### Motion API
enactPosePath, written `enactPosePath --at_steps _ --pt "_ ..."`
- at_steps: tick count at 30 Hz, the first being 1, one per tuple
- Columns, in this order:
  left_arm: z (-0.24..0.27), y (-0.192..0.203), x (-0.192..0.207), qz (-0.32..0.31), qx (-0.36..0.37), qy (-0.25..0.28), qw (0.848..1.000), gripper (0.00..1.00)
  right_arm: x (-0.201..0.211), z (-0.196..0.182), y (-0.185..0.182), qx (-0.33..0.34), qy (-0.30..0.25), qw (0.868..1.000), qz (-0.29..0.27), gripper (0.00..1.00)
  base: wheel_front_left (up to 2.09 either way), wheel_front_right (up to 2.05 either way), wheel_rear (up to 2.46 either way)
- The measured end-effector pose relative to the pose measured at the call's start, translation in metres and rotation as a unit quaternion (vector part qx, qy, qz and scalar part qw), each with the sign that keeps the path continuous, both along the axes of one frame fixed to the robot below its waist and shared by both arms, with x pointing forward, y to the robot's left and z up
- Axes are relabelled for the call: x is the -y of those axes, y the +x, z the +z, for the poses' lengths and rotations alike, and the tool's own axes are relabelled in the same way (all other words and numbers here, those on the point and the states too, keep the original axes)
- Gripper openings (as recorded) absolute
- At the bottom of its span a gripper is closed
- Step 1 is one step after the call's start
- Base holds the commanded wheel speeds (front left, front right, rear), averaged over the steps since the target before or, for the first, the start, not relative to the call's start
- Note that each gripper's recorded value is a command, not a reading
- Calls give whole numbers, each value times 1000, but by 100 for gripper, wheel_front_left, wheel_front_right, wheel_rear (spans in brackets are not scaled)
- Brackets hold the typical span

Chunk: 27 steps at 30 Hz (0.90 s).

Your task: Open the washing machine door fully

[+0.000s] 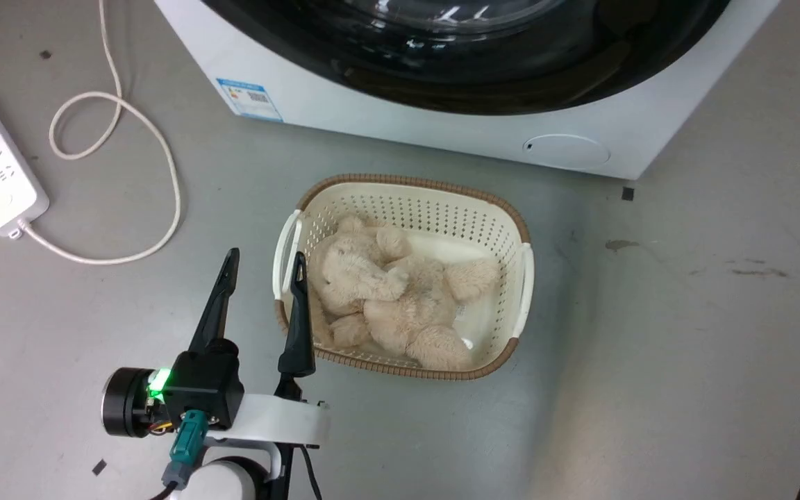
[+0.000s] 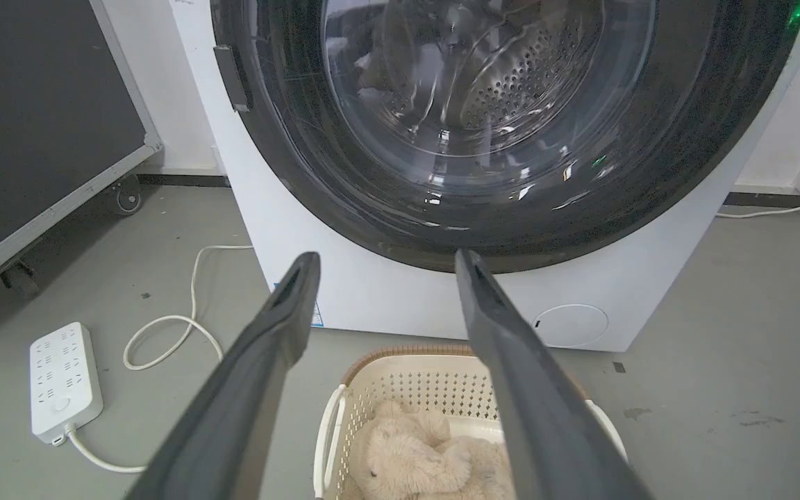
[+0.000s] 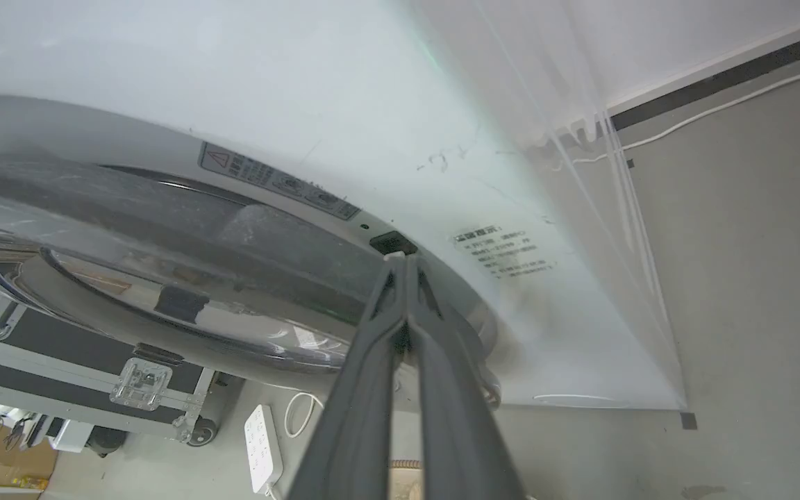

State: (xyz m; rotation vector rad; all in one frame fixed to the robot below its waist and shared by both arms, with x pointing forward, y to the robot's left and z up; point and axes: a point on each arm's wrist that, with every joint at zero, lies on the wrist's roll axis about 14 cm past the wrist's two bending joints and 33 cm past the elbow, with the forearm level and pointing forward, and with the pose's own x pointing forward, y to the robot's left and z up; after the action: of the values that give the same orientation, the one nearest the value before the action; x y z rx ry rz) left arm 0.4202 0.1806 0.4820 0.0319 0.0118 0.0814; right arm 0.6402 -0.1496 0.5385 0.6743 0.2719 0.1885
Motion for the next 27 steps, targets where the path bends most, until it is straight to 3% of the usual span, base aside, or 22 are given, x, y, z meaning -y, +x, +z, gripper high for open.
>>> enactPosePath --at_steps 21,27 --pt "-9 9 -5 19 6 7 1000 100 -46 -16 45 -100 103 985 93 0 0 0 0" --pt "-8 10 -3 19 11 4 1000 100 -52 -19 41 -125 105 979 122 0 0 0 0"
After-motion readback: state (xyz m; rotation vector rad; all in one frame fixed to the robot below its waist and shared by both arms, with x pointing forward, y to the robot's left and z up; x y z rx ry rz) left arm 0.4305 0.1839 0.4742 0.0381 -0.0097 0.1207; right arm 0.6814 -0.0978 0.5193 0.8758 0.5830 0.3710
